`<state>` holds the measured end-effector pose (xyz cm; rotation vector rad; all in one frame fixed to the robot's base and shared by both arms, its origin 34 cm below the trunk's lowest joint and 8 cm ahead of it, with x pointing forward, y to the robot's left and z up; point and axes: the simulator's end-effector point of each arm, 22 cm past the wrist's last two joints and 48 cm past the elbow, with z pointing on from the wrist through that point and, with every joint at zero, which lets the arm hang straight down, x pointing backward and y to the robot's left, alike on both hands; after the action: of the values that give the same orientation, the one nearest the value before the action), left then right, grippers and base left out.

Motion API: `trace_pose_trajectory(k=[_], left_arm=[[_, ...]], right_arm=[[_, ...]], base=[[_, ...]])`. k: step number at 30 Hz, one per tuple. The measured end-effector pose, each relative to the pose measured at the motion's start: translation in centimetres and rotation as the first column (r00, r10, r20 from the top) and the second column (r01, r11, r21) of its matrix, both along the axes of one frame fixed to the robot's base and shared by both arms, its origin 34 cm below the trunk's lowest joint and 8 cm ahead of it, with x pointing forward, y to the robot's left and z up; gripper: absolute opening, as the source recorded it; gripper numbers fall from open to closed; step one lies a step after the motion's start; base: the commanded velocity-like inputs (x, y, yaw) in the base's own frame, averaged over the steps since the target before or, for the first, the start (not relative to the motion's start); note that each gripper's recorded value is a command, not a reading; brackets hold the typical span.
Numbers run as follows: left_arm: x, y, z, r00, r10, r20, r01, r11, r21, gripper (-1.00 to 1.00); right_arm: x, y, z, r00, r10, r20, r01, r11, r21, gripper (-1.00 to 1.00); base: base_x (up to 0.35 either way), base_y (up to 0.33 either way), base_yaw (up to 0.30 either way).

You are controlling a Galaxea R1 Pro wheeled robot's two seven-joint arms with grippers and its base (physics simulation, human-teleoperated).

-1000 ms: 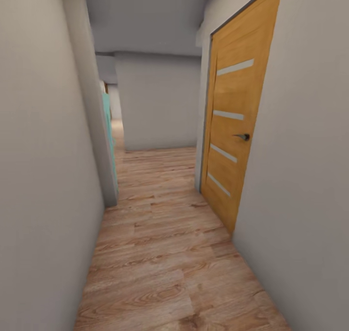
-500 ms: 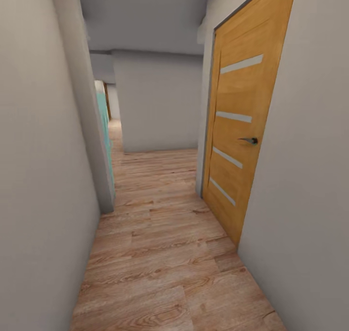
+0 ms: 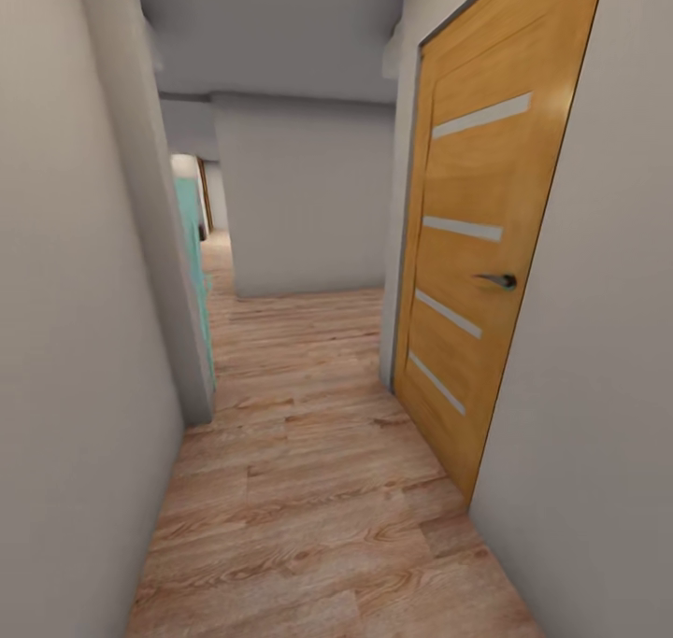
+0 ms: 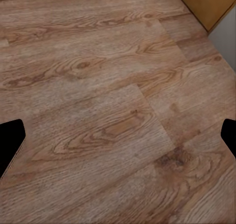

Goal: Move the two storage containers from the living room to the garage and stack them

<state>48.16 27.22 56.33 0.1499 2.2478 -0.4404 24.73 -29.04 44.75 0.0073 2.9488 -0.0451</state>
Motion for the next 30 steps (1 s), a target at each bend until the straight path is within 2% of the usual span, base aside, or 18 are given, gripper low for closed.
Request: trace_pose_trajectory(k=[13, 30], left_arm=[[-0.01, 0.00, 0.00, 1.000, 0.000, 0.000, 0.000, 1.000, 0.000, 1.00], [0.01, 0.01, 0.01, 1.000, 0.000, 0.000, 0.000, 1.000, 0.000, 1.00]], right_arm=[[0.00, 0.03, 0.00, 1.000, 0.000, 0.000, 0.000, 1.000, 0.000, 1.00], [0.00, 0.03, 0.00, 1.000, 0.000, 0.000, 0.000, 1.000, 0.000, 1.00]], base=[[0.347, 0.000, 0.052], [0.347, 0.000, 0.204]])
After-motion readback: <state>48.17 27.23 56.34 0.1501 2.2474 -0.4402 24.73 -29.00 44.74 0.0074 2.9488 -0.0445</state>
